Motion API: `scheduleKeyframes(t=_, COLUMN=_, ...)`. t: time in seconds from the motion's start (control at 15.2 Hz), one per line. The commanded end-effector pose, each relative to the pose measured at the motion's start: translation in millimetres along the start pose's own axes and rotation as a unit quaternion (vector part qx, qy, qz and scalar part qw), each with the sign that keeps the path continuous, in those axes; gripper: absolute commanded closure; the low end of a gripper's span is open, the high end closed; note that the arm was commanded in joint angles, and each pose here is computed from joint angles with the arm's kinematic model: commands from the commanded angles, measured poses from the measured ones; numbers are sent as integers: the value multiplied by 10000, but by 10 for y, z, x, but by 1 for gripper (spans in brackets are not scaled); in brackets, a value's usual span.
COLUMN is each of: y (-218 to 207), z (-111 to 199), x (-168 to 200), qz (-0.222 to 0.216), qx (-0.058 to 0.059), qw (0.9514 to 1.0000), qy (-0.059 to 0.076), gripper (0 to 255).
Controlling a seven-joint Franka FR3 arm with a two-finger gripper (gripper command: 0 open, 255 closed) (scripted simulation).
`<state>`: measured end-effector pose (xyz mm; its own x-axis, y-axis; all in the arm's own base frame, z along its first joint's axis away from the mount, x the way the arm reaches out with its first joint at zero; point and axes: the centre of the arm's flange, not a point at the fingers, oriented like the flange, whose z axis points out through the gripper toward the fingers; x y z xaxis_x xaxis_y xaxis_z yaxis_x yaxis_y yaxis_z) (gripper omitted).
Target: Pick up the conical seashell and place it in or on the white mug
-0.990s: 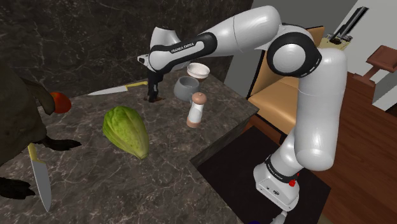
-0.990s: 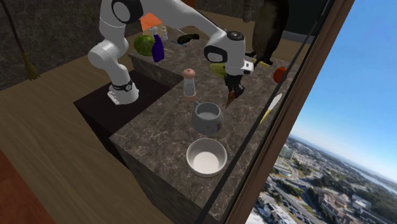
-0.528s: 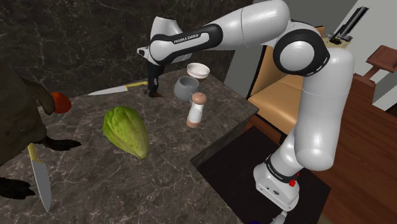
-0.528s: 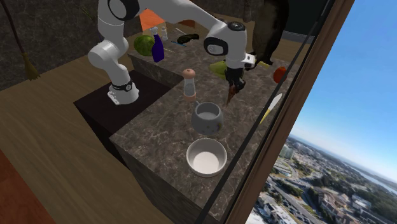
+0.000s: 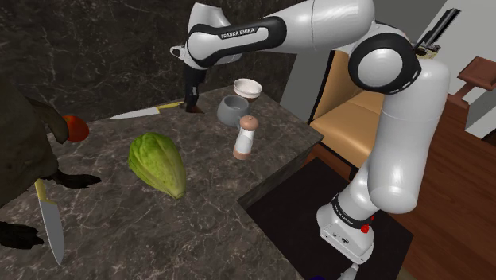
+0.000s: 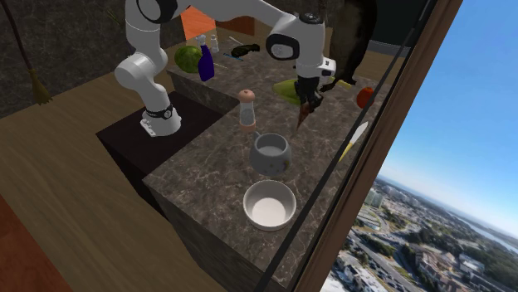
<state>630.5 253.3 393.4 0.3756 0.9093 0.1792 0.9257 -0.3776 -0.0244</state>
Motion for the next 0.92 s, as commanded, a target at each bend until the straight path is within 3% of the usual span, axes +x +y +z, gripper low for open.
scheduleKeyframes(t=0.0, y=2, z=-102, x=25, qz=1, qx=1, qw=10000, qy=-1, gripper=255)
scheduleKeyframes(t=0.73, y=-11, z=-632, x=121, qz=1, qx=1, qw=10000, qy=-1, gripper=255)
scheduleKeyframes(t=0.86, y=42, z=-691, x=-131, qz=1, qx=1, qw=10000, qy=-1, gripper=255)
